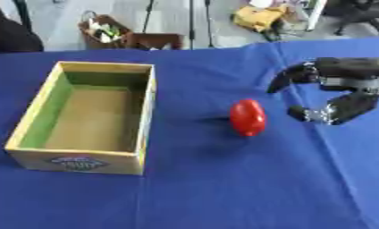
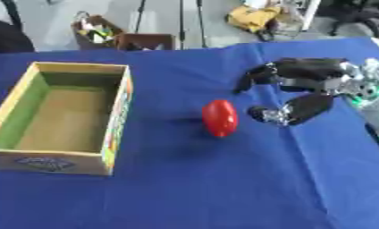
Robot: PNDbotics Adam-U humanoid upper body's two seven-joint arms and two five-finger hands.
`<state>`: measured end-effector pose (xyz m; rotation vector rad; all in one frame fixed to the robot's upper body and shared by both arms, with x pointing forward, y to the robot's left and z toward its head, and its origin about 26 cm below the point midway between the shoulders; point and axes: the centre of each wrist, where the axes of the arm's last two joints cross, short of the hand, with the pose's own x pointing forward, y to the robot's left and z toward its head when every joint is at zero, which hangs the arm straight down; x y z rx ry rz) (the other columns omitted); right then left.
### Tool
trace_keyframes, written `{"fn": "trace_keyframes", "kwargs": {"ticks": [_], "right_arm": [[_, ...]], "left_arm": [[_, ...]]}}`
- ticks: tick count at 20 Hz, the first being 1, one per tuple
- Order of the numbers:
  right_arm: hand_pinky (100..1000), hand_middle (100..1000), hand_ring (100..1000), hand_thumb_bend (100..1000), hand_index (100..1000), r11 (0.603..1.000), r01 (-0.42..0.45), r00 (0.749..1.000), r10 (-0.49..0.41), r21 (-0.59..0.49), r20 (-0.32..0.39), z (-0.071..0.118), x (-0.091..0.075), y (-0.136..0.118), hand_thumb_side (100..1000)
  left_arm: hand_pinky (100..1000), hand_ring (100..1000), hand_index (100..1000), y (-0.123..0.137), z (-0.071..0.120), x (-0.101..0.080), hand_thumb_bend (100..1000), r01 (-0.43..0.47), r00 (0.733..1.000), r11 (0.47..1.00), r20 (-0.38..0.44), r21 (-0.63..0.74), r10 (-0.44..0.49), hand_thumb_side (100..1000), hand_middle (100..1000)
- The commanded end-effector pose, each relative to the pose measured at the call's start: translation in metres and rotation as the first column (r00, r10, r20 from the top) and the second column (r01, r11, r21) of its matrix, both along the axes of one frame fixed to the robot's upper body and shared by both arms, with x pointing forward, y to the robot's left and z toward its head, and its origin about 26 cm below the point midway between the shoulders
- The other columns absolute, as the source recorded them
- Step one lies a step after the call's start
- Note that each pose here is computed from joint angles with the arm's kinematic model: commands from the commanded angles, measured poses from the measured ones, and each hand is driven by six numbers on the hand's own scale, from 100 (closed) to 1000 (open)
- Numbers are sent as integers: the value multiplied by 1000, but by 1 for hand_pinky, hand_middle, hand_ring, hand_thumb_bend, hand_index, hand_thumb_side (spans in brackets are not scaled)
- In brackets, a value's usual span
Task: Pick up objects on the table and place them in the box.
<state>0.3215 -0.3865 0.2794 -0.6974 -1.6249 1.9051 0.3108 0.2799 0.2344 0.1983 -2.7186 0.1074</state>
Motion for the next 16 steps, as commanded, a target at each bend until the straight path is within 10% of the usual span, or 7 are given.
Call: {"fn": "trace_keyframes", "kwargs": {"ticks": [1,16], "right_arm": [[857,816,808,167,897,1000,-7,999,8,-18,38,14,-5,0,928],[865,871,823,434,999,999,37,998,-37,-9,58,17,1,-7,931]], "left_arm": [[171,455,671,1,8,-3,100,-4,999,1000,32,16,3,876,534],[168,455,669,0,8,-3,100,5,999,1000,31,16,-5,878,535]]}}
